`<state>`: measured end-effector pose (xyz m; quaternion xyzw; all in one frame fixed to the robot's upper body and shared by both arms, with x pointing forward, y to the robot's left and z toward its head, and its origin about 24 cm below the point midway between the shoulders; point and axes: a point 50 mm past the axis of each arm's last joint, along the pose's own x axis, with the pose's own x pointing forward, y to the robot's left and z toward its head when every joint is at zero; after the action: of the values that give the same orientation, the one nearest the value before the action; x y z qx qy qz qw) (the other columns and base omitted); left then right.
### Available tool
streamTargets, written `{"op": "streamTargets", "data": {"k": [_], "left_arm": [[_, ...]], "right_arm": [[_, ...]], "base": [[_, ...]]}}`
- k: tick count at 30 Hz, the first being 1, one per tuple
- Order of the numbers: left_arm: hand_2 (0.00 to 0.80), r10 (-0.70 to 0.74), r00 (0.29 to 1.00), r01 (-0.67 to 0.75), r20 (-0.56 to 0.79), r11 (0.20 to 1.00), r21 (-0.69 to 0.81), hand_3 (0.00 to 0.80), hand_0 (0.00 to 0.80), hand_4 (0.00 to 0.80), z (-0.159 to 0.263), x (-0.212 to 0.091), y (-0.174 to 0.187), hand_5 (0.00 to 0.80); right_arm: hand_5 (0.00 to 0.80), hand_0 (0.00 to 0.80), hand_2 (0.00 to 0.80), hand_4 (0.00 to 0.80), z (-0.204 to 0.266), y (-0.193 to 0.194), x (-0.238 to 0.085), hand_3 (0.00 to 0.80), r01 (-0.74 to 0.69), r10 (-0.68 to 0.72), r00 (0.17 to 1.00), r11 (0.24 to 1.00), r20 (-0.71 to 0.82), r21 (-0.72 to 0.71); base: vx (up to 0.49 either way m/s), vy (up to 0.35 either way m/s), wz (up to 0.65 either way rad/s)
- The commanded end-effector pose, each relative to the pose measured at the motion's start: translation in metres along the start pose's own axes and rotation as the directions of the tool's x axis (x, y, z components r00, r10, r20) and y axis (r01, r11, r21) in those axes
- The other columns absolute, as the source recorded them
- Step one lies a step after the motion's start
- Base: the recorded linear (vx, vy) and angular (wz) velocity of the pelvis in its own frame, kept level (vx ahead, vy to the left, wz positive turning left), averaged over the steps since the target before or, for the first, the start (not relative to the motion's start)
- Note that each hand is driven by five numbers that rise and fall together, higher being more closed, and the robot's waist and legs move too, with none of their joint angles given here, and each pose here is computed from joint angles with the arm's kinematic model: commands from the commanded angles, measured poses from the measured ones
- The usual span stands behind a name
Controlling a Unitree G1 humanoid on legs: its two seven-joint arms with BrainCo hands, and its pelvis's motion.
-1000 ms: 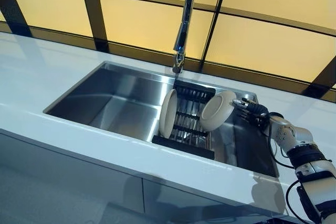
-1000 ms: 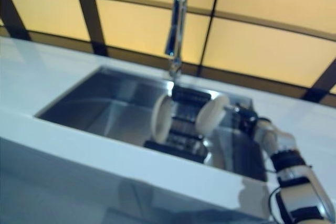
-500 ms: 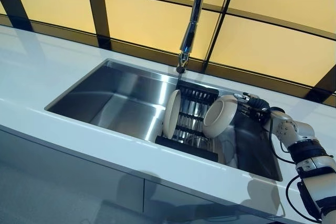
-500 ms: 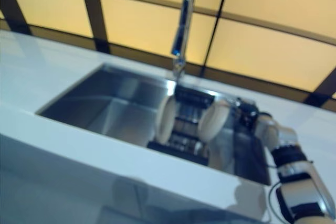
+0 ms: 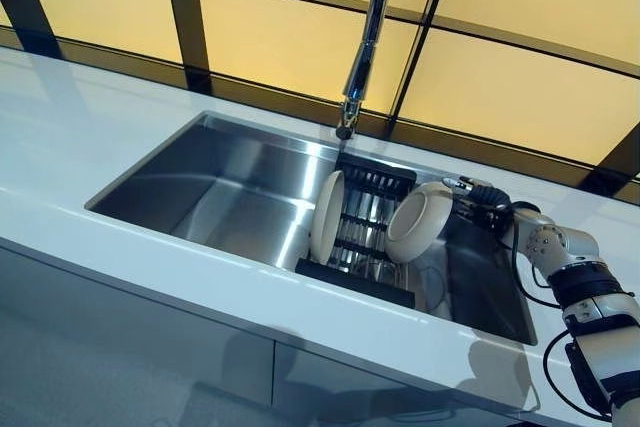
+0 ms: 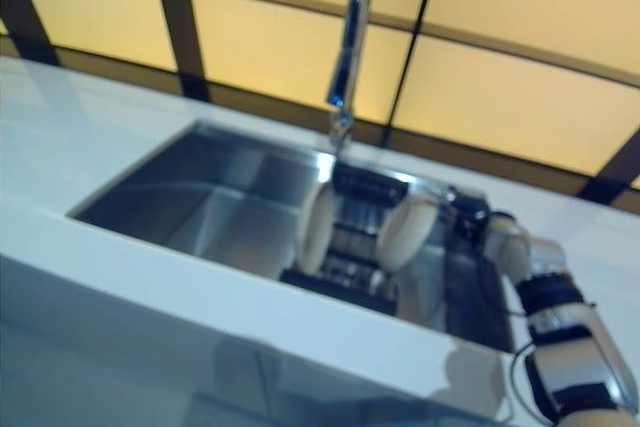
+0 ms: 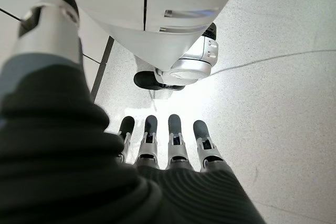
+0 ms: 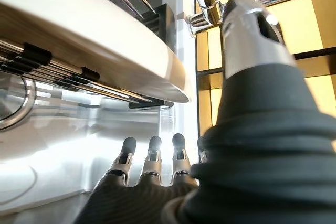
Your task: Take plates into dishwasher
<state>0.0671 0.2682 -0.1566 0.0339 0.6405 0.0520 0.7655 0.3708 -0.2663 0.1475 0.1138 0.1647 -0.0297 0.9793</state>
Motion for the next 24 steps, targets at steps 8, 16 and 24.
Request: {"op": "streamTargets", "data": {"k": [8,16,24], "left_arm": [[0.0,0.041,0.999,-0.041,-0.022,0.999,0.015,0.0,0.0,0.0,-0.005,-0.001,0.008,0.0],[0.0,0.048,0.999,-0.047,-0.013,0.999,0.006,0.0,0.0,0.0,-0.004,-0.001,0.01,0.0],[0.0,0.048,0.999,-0.048,-0.007,0.999,-0.005,0.0,0.0,0.0,-0.003,-0.001,0.01,0.0]], "right_arm": [[0.0,0.0,0.0,0.0,0.023,0.021,-0.001,0.0,-0.095,0.096,0.995,0.991,0.005,-0.094],[0.0,0.0,0.0,0.0,0.006,0.021,0.003,0.0,-0.133,0.121,0.989,0.98,-0.083,-0.149],[0.0,0.0,0.0,0.0,-0.003,0.029,0.005,0.0,-0.17,0.147,0.98,0.97,-0.137,-0.171]], "base": [[0.0,0.0,0.0],[0.0,0.0,0.0],[0.0,0.0,0.0]]}}
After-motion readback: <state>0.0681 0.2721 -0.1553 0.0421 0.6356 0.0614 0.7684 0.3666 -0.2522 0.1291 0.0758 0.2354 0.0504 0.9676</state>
